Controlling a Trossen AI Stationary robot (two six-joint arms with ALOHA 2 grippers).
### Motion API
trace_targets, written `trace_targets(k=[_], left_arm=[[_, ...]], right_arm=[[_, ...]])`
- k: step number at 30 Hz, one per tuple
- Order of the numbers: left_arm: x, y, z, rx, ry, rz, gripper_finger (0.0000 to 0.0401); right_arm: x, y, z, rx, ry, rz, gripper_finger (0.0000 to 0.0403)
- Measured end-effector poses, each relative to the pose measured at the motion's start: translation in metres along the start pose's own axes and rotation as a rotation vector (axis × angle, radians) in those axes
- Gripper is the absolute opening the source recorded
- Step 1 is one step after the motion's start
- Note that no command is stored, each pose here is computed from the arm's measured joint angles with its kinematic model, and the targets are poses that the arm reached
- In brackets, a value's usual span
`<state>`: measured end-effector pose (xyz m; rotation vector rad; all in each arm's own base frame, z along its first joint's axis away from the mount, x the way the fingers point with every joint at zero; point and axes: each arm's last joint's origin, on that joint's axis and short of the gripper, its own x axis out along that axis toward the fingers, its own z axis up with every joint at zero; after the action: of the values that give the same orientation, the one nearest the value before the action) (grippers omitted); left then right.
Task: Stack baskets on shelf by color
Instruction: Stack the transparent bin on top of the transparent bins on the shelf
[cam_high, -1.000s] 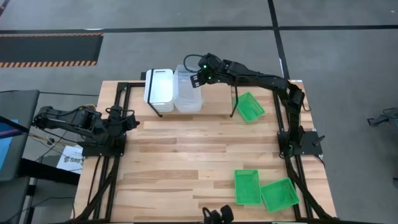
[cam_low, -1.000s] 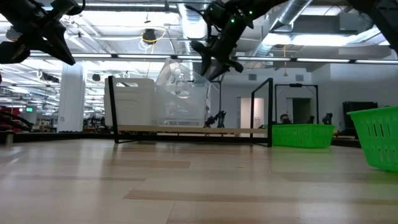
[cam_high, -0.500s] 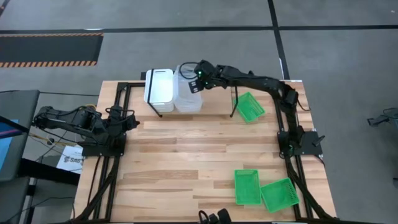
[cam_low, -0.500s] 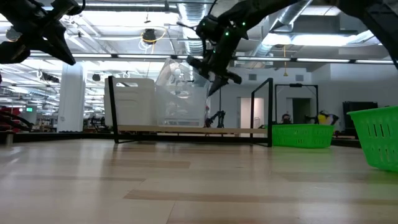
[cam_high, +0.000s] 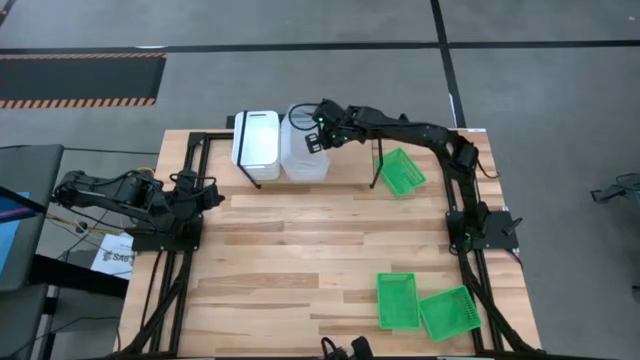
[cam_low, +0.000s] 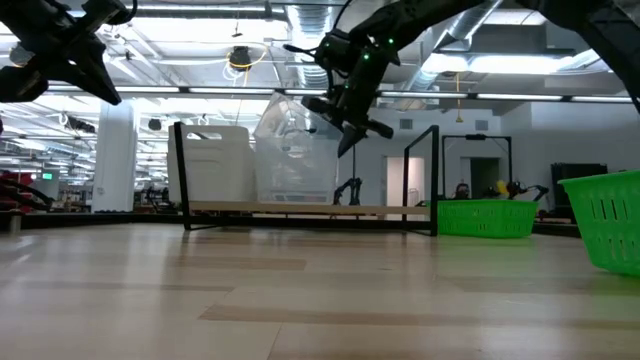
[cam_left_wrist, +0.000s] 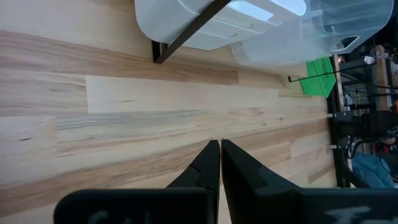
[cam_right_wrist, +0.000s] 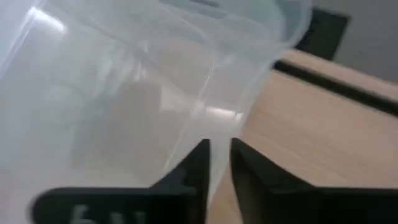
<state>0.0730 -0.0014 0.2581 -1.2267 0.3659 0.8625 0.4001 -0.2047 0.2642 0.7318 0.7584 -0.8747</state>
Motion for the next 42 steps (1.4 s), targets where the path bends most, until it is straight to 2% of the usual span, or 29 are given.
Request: trace_targets(k=[4,11,14,20,23,26,30,33,42], left_arm=[[0.0,0.0,0.0,0.002,0.0,0.001,0.0002],[0.0,0.0,0.0,0.007,0.0,0.001,0.0002],[0.0,0.0,0.0,0.007,0.001,0.001,0.0002],[0.0,0.0,0.0,0.007,0.005,0.001,0.0002],[0.0,0.0,0.0,0.008,0.003,0.001,0.0002],[0.0,0.0,0.0,0.009,-0.006,0.0,0.0002],[0.0,0.0,0.0,0.024,-0.014,-0.001,0.0002],[0.0,0.0,0.0,0.024,-0.015,0.0,0.0002],[0.0,0.0,0.001,0.025,-0.031,-0.001,0.0002]], right_arm=[[0.004,0.0,0.0,0.006,0.024,0.024,0.0013],[-0.005,0.0,0.003,0.009,0.01,0.027,0.0004],[-0.014,0.004,0.011,-0.015,-0.027,0.053,0.0018],[-0.053,0.015,0.035,-0.165,-0.094,0.089,0.0058],[-0.075,0.018,0.045,-0.18,-0.126,0.106,0.0075],[-0.083,0.019,0.048,-0.181,-0.14,0.112,0.0084],[-0.084,0.021,0.045,-0.191,-0.122,0.114,0.009],[-0.086,0.031,0.038,-0.211,-0.09,0.19,0.0103],[-0.092,0.07,0.008,-0.302,-0.067,0.295,0.0204]])
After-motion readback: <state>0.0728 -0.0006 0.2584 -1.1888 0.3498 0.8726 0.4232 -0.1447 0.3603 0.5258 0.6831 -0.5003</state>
